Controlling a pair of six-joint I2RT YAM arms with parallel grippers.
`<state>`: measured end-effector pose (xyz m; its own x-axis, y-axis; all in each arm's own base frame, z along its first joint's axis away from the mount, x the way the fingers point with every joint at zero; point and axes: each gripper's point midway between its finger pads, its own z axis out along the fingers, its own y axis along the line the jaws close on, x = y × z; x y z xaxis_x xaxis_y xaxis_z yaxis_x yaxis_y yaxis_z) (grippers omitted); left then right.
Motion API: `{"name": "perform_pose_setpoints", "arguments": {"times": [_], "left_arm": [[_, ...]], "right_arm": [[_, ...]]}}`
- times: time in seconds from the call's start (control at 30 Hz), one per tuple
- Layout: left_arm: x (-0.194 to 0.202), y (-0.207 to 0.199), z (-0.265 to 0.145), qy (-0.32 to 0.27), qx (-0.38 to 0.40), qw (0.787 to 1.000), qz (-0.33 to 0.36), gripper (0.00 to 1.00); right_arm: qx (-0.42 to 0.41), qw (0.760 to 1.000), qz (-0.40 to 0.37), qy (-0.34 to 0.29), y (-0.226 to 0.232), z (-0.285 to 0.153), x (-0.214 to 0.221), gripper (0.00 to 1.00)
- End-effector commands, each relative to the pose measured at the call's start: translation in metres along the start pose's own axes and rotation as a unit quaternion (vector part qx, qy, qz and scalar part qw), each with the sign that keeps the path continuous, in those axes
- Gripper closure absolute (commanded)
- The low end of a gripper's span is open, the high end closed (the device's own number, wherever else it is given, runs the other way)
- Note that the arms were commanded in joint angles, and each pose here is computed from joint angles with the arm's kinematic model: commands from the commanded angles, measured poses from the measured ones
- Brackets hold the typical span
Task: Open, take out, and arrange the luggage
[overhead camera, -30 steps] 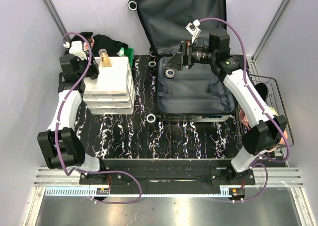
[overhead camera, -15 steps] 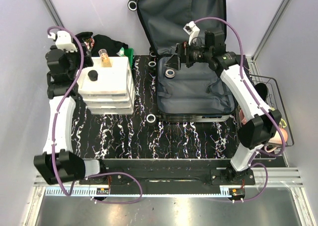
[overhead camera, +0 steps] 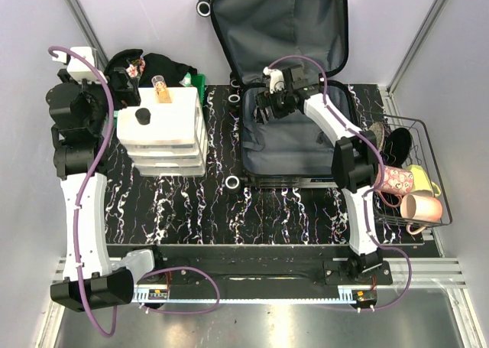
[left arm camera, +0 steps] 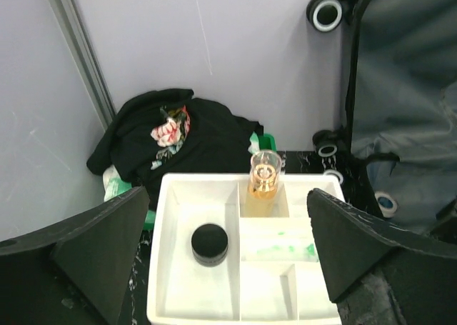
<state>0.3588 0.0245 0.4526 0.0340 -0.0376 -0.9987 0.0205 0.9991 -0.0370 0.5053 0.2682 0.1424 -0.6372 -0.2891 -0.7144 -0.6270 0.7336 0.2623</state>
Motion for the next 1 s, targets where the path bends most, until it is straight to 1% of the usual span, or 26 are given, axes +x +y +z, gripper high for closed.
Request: {"name": "perform_pose_setpoints", "arguments": {"times": [0.0, 0.03, 0.07, 0.13, 0.27, 0.53, 0.63, 0.8, 0.9, 0.97], "left_arm": [[0.000, -0.005, -0.011, 0.013, 0.012, 1.000, 0.017, 0.01], [0.002, -0.003, -0.012, 0.015, 0.012, 0.999, 0.038, 0.01], [0.003, -0.003, -0.014, 0.018, 0.013, 0.999, 0.043, 0.01], [0.003, -0.001, -0.015, 0.019, 0.008, 0.998, 0.053, 0.01], [0.007, 0.001, -0.013, 0.023, 0.005, 0.998, 0.054, 0.01], [0.018, 0.004, -0.010, 0.037, 0.004, 0.998, 0.060, 0.01], [0.025, 0.003, -0.006, 0.046, 0.009, 0.997, 0.059, 0.01], [0.026, 0.003, -0.001, 0.048, 0.011, 0.997, 0.058, 0.01], [0.029, 0.004, 0.003, 0.052, 0.012, 0.997, 0.058, 0.01], [0.033, 0.004, 0.006, 0.055, 0.012, 0.997, 0.055, 0.01]], "right_arm": [[0.062, 0.996, -0.022, -0.052, -0.031, 0.009, -0.040, 0.00], [0.070, 0.996, -0.022, -0.052, -0.036, 0.014, -0.040, 0.00], [0.087, 0.994, -0.024, -0.062, -0.043, 0.015, -0.048, 0.00], [0.098, 0.994, -0.018, -0.052, -0.055, 0.033, -0.039, 0.00], [0.098, 0.993, -0.014, -0.058, -0.062, 0.049, -0.041, 0.00], [0.088, 0.995, -0.009, -0.052, -0.071, 0.080, -0.028, 0.00], [0.099, 0.994, -0.010, -0.050, -0.081, 0.093, -0.021, 0.00], [0.119, 0.992, -0.008, -0.041, -0.095, 0.110, -0.007, 0.00], [0.127, 0.991, -0.009, -0.047, -0.100, 0.116, -0.006, 0.00], [0.127, 0.990, -0.013, -0.060, -0.099, 0.114, -0.016, 0.00]]}}
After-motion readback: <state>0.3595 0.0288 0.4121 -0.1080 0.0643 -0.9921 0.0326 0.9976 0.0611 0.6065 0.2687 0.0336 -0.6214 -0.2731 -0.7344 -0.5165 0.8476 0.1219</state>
